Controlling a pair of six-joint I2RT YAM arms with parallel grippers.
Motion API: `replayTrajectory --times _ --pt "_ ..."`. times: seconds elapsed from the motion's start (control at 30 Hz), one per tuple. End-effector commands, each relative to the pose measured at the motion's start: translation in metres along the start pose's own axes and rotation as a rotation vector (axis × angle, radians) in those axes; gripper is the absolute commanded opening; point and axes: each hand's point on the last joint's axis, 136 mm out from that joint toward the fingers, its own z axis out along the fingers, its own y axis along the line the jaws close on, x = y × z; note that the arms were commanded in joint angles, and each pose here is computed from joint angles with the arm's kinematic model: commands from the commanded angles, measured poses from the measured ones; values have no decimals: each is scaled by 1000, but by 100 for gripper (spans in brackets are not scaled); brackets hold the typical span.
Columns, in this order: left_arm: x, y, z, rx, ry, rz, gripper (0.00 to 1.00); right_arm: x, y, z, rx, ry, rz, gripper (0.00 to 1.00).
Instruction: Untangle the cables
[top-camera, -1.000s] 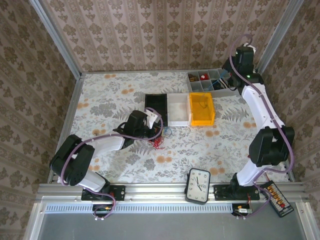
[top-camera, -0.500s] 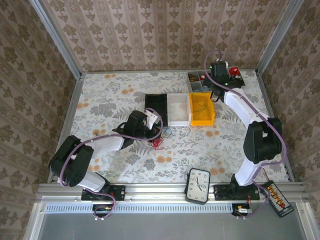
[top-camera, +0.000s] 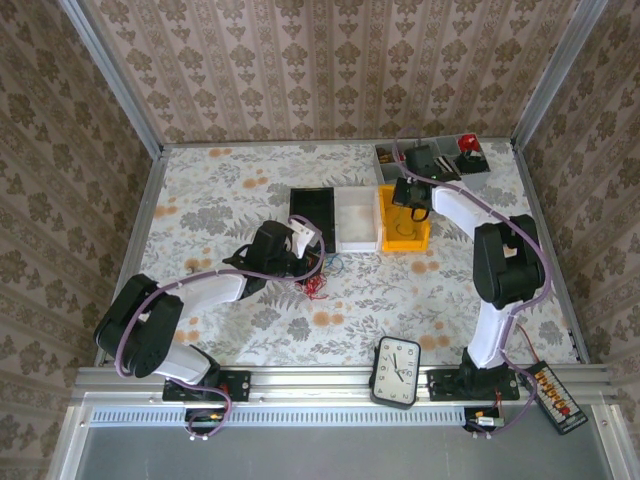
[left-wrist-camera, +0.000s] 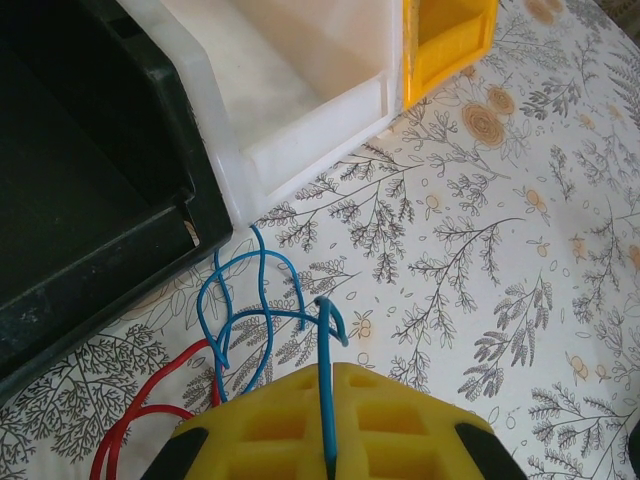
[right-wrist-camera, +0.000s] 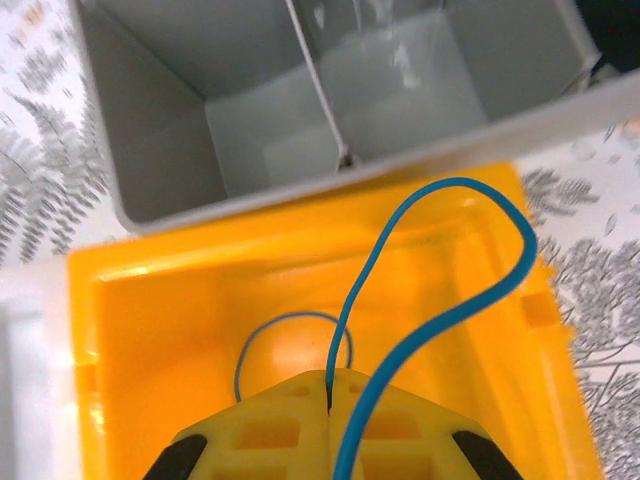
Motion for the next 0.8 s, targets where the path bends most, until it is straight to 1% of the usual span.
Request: replayTrajectory --times 0.0,0.17,0.27,0.33,0.4,0.47,0.67,0.7,0.77 --pt "-6 -5 -4 1 -20 41 0 19 2 12 1 85 15 0" --pt "-6 -6 -4 -1 -19 49 0 17 2 20 5 82 28 0" --pt "-7 -8 -3 -1 -14 56 0 6 5 16 4 51 27 6" --pt "-7 -8 -2 1 -11 60 0 -1 5 11 7 31 28 14" --pt "-6 -10 -1 5 -2 66 0 -8 7 3 4 4 29 28" --pt "-5 -11 0 8 7 72 0 -14 6 -6 6 -23 35 40" --pt "-6 -17 3 16 18 96 0 -28 -2 -32 34 -106 36 61" --pt "-5 -17 3 17 21 98 0 -30 -4 -37 39 -119 35 64" --pt "-5 -19 4 21 25 102 0 -32 -5 -47 40 -137 30 65"
